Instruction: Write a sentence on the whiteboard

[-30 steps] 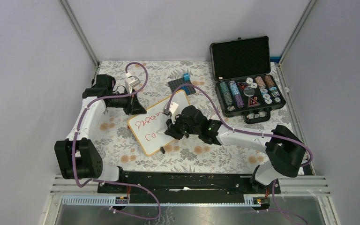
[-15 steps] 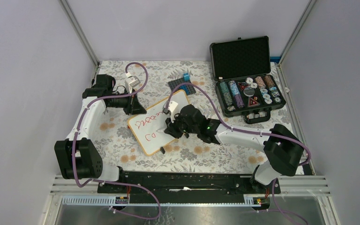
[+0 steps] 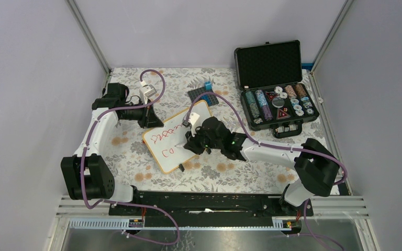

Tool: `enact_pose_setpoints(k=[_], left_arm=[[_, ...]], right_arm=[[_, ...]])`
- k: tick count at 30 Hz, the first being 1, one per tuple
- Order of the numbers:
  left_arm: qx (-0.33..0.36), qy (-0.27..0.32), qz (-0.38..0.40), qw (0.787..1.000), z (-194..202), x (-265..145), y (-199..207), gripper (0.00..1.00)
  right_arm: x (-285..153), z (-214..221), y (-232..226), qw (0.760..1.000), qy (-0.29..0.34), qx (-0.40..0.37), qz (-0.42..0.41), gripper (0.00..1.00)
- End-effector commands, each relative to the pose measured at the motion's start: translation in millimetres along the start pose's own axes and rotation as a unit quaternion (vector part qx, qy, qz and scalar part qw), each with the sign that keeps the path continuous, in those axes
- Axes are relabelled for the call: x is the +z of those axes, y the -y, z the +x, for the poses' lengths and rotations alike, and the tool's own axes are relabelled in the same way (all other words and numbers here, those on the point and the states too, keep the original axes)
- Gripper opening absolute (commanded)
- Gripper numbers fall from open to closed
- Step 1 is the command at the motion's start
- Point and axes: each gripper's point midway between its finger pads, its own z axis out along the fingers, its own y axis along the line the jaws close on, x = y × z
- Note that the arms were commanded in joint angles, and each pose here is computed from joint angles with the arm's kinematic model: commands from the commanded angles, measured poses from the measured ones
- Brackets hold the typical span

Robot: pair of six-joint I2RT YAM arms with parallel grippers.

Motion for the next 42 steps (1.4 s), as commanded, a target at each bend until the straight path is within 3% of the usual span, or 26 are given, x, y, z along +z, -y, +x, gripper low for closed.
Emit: enact_pose_setpoints(k=[1,16,30,42], left_arm=[[0.023,0.002,0.005,1.0,-1.4,1.1,5.1,0.0],[0.024,0.002,0.003,1.0,-1.3,0.8,5.1,0.0],[0.024,0.001,0.003,1.0,-1.1,1.1,4.6,0.0],[0.024,0.001,0.002,1.0,-1.2,0.6,4.5,0.0]], right_arm=[[-6.0,-6.2,12.3,1.0,0.017,0.005,0.02,0.0],[-7.3,-2.2,6.3,1.0,0.014,0.004,0.003,0.0],[-9.1,-31.6,25.2,0.997,0.052,0.012,0.048,0.0],[-16.5,-20.5,31.2,0.997,0.046,0.023,0.058,0.0]])
